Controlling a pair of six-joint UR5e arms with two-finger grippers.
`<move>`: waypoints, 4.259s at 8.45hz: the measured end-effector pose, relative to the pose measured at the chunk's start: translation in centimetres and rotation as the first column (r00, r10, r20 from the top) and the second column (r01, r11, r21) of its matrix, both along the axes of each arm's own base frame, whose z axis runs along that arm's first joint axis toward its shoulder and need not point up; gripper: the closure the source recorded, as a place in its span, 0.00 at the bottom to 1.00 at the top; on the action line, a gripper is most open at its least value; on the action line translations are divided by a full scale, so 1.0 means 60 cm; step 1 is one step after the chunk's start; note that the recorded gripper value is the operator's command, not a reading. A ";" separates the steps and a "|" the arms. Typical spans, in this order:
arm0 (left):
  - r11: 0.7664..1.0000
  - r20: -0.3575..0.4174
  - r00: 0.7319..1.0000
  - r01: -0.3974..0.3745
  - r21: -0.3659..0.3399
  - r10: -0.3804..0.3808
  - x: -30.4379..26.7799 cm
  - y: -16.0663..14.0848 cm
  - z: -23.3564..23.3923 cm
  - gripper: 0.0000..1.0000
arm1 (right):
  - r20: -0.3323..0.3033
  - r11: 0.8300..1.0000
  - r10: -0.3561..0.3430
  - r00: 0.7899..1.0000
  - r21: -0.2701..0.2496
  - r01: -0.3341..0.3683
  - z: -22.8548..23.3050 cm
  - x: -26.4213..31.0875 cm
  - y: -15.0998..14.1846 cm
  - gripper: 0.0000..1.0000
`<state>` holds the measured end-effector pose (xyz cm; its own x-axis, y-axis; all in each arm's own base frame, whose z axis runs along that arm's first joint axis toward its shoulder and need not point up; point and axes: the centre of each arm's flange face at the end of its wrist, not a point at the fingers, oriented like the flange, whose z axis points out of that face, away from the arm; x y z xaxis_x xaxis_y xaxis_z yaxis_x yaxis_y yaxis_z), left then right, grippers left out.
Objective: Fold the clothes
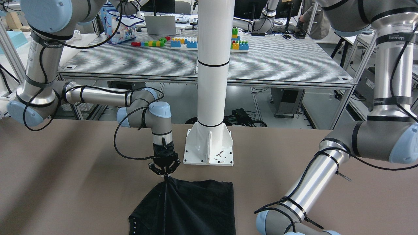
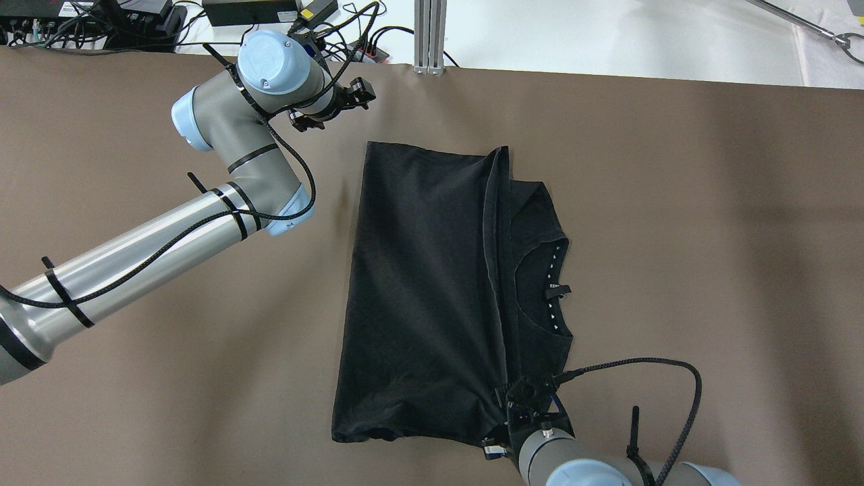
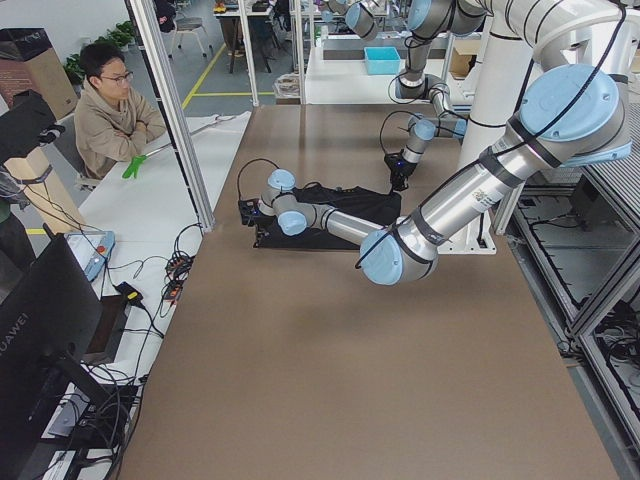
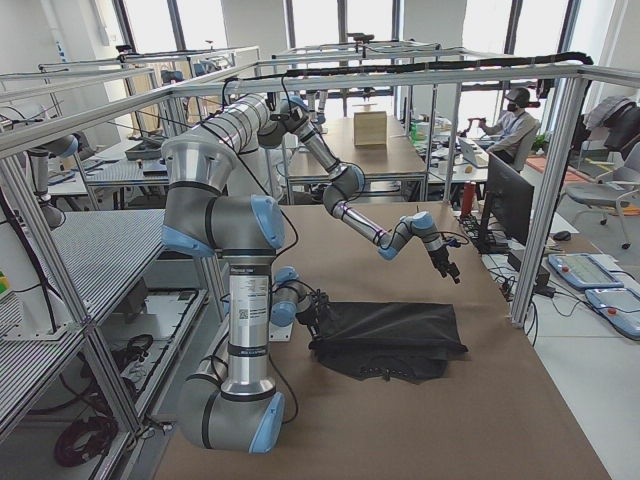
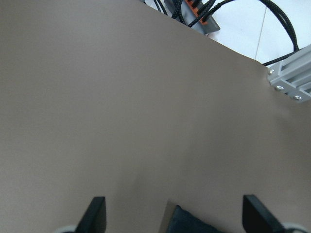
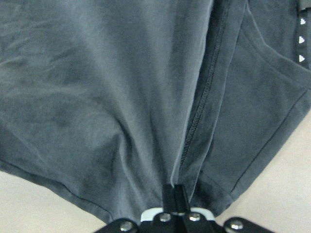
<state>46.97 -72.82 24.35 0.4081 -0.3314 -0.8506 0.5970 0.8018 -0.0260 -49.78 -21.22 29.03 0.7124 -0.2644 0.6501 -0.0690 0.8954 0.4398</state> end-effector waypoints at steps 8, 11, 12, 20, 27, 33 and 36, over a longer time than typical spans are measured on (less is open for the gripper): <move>1.000 -0.002 1.000 0.001 0.000 -0.001 -0.001 0.001 -0.002 0.00 | -0.072 0.994 0.110 0.991 0.021 -0.109 0.008 -0.011 -0.197 0.05; 1.000 -0.002 1.000 0.002 0.000 -0.002 -0.001 0.001 -0.002 0.00 | -0.087 0.993 0.111 0.990 0.037 -0.108 0.034 -0.044 -0.239 0.05; 1.000 -0.002 1.000 0.002 0.000 -0.002 -0.001 0.001 -0.001 0.00 | -0.079 0.993 0.112 0.991 0.038 -0.109 0.040 -0.053 -0.242 0.05; 1.000 -0.005 1.000 0.006 -0.007 -0.006 0.017 0.013 0.001 0.00 | -0.062 0.994 0.108 0.992 0.034 -0.106 0.029 -0.075 -0.260 0.05; 1.000 -0.010 1.000 0.010 -0.006 -0.010 0.019 0.017 -0.003 0.00 | -0.059 0.999 0.041 0.997 0.017 -0.040 0.099 -0.026 -0.273 0.05; 1.000 -0.009 1.000 0.013 -0.001 -0.013 0.025 0.020 -0.006 0.00 | -0.124 1.000 0.000 0.992 0.030 0.004 0.190 0.108 -0.305 0.05; 1.000 -0.008 1.000 0.018 0.000 -0.018 0.025 0.020 -0.007 0.00 | -0.107 1.000 -0.025 0.994 -0.007 0.025 0.161 0.115 -0.329 0.05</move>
